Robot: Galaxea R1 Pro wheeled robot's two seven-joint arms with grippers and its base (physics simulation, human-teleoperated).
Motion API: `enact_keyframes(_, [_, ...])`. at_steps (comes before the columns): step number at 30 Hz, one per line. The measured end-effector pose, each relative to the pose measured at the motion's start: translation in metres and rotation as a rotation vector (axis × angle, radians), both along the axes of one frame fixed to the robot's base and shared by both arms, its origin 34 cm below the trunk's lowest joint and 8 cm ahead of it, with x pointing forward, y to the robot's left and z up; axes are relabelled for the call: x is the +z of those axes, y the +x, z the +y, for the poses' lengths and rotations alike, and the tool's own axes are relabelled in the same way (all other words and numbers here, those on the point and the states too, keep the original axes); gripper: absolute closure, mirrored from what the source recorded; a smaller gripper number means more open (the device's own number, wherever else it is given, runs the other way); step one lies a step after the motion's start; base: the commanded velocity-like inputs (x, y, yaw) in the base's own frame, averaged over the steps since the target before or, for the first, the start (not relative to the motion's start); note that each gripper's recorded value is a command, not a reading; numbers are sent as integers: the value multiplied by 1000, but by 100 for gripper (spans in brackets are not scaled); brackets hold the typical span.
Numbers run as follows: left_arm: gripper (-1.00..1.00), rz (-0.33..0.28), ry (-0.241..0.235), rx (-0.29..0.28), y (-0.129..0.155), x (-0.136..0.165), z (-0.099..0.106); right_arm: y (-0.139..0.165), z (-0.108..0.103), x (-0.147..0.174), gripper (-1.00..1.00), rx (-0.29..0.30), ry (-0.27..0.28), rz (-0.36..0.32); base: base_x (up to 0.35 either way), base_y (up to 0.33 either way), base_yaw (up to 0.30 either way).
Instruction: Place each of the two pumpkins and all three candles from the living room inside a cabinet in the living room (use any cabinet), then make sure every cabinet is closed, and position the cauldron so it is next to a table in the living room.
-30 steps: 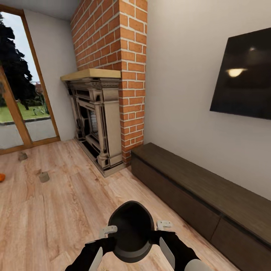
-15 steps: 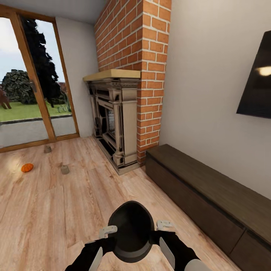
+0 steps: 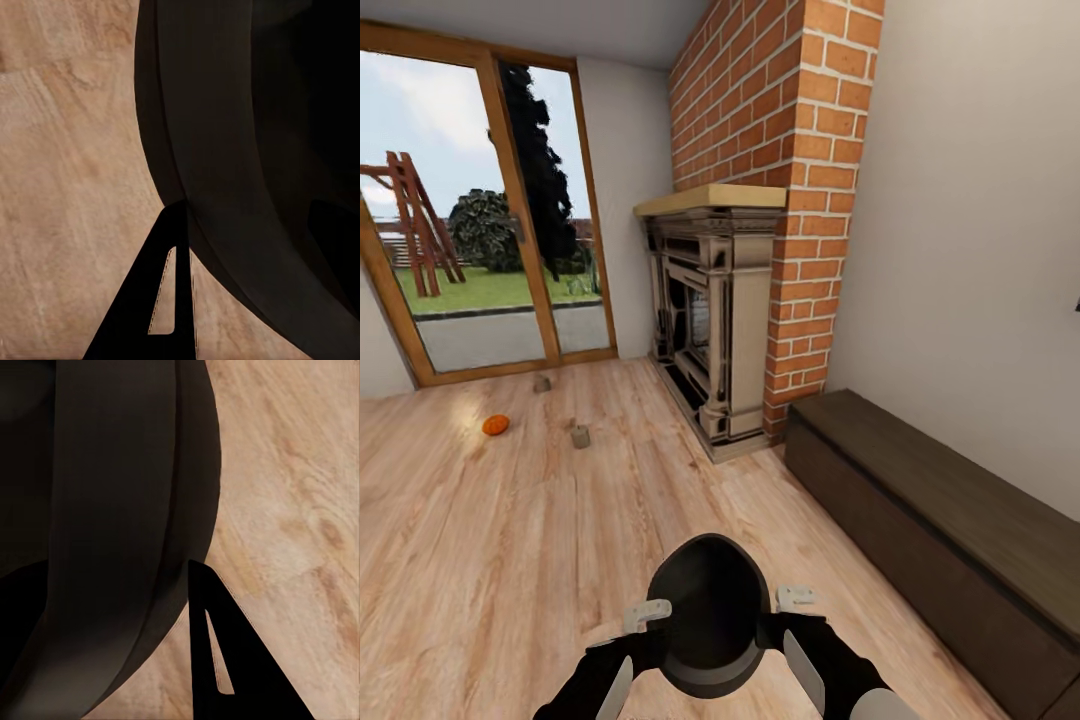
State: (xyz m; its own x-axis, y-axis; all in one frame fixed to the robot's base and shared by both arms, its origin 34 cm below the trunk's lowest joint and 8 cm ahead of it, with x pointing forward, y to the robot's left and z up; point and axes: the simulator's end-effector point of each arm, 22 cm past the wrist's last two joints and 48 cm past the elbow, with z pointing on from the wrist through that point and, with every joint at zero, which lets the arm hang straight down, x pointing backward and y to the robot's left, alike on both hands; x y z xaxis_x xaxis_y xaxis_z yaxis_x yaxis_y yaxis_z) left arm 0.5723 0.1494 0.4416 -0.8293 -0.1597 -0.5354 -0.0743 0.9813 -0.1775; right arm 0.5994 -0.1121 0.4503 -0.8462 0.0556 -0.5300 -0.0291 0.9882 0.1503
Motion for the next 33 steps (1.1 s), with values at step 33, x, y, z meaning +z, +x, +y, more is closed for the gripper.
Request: enact_keyframes(33, [100,1,-1,1,0,0,0,0,0,0,100,0,-1,1,254,0,198])
